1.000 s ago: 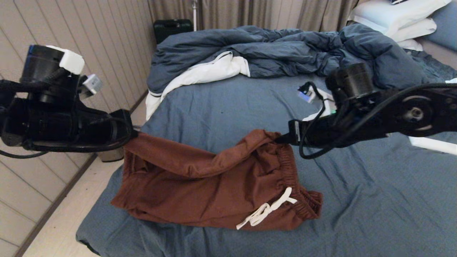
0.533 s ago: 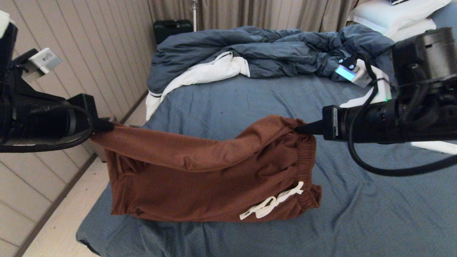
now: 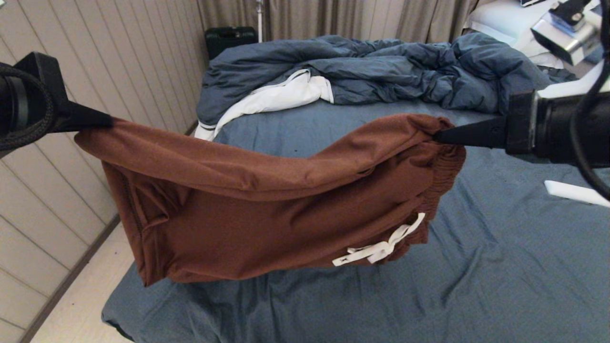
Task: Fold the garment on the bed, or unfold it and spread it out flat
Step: Unford the brown shorts
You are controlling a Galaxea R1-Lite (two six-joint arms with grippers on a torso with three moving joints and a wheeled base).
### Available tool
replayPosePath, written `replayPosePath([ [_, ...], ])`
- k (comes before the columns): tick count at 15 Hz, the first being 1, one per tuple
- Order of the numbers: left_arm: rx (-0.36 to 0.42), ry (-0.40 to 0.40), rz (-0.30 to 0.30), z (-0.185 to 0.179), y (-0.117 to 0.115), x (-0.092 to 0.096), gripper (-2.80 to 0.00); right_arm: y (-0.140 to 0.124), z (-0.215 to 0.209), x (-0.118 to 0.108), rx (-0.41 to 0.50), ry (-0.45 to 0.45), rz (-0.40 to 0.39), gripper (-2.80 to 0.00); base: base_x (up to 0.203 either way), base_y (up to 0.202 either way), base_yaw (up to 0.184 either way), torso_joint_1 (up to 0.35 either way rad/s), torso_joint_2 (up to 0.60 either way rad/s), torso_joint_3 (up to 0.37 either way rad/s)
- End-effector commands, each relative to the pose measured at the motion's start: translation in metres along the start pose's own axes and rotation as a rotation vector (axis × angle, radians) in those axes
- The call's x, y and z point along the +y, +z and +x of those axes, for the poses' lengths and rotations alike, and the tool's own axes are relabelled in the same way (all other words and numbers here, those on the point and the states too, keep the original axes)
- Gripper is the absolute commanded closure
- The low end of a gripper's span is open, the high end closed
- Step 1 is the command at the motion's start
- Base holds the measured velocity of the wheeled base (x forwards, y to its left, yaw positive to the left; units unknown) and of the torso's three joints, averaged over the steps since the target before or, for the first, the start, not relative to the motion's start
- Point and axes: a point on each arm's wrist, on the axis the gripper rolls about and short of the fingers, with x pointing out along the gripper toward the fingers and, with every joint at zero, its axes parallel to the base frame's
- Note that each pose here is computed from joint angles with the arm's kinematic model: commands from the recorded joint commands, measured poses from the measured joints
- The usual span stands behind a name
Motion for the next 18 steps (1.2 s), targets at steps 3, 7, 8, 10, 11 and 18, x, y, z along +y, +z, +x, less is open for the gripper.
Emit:
replayPosePath([
  [3, -0.019, -0.006, -0.007, -0.016, 0.009, -0.002, 0.0, 0.008, -0.021, 0.007, -0.03, 0.014, -0.006, 0.0, 0.0, 0.0, 0.0, 0.0, 0.0, 0.0],
  [7, -0.047, -0.013, -0.011, -0.036, 0.014, -0.001, 0.0, 0.011, -0.039, 0.012, -0.062, 0.028, -0.014, 0.0, 0.0, 0.0, 0.0, 0.0, 0.0, 0.0],
  [8, -0.06, -0.008, -0.012, -0.041, 0.015, 0.0, 0.0, 0.011, -0.044, 0.014, -0.073, 0.031, -0.018, 0.0, 0.0, 0.0, 0.0, 0.0, 0.0, 0.0],
  [10, -0.075, -0.005, -0.015, -0.049, 0.017, 0.001, 0.0, 0.011, -0.053, 0.015, -0.09, 0.036, -0.025, 0.0, 0.0, 0.0, 0.0, 0.0, 0.0, 0.0],
  [11, -0.083, -0.009, -0.017, -0.055, 0.019, 0.001, 0.0, 0.011, -0.057, 0.016, -0.097, 0.038, -0.027, 0.0, 0.0, 0.0, 0.0, 0.0, 0.0, 0.0],
  [18, -0.125, -0.03, -0.023, -0.081, 0.024, 0.003, 0.0, 0.008, -0.079, 0.029, -0.125, 0.116, -0.06, 0.0, 0.0, 0.0, 0.0, 0.0, 0.0, 0.0],
])
